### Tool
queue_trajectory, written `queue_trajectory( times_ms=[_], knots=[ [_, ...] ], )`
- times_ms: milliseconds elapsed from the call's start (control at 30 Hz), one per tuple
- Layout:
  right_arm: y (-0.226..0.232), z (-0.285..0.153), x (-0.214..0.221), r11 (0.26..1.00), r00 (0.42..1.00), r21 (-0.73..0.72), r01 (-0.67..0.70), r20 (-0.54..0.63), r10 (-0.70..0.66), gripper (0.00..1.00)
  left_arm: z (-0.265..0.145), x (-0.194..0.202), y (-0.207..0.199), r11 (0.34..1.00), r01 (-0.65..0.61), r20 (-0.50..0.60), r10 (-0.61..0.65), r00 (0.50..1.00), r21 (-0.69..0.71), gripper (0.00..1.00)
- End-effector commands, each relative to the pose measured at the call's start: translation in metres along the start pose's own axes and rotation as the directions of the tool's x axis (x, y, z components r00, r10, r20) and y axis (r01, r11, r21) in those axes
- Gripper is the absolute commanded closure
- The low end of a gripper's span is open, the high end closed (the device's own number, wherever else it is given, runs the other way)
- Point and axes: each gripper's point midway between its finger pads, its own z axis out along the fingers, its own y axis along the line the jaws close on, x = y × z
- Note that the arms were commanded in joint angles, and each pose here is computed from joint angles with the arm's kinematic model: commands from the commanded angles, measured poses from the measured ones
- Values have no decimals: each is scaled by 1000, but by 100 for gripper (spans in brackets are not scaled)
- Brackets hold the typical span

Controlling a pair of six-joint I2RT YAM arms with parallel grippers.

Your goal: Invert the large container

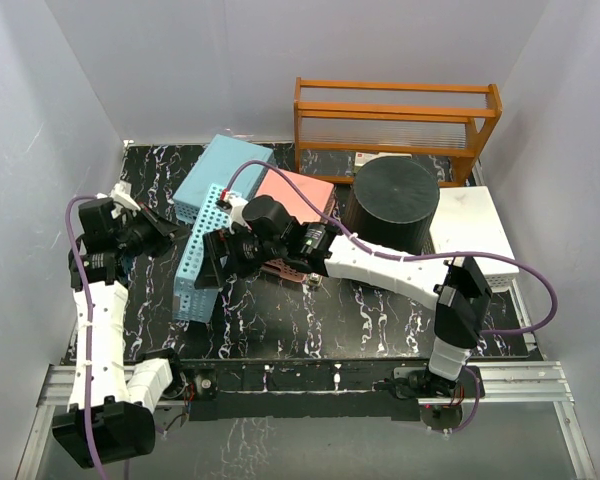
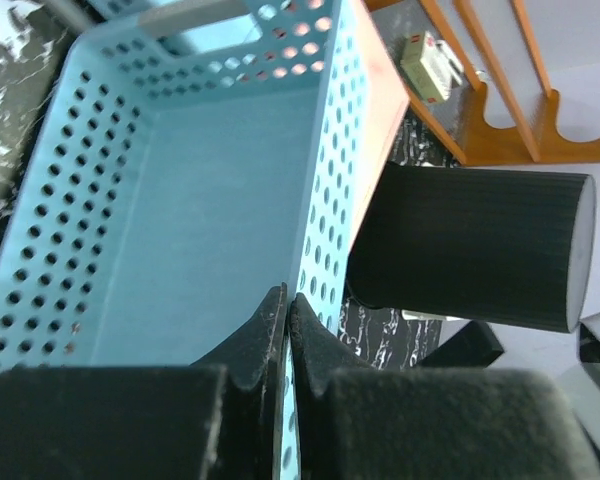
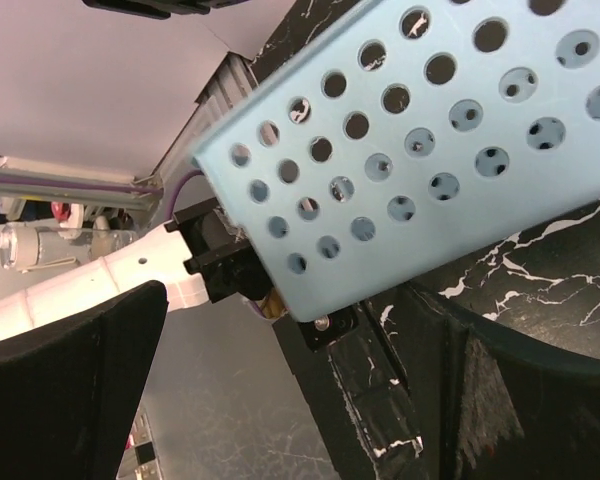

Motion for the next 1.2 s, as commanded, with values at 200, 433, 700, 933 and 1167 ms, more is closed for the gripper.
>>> queue_trajectory(
  times_ms=[200, 433, 700, 933, 1167],
  knots=[
    [-9, -19, -20, 999, 995, 40, 19, 97, -22, 2, -6, 14, 75, 969, -3, -1, 3, 1000, -248, 100],
    [-40, -10, -27, 991, 984, 30, -131, 122, 127, 2, -10, 11, 122, 936, 17, 12, -14, 1000, -352, 100],
    [-45, 15, -37, 986, 981, 11, -164, 110, 161, 2, -13, 4, 138, 924, 77, 26, -73, 997, -374, 100],
    [-52, 30, -32, 985, 983, 9, -171, 74, 170, 3, -35, -12, 143, 871, 69, 75, -37, 997, -486, 100],
    [-67, 42, -12, 981, 981, 24, -194, 16, 194, 4, -66, -49, 116, 852, 44, 171, 53, 984, -522, 41]
  ],
)
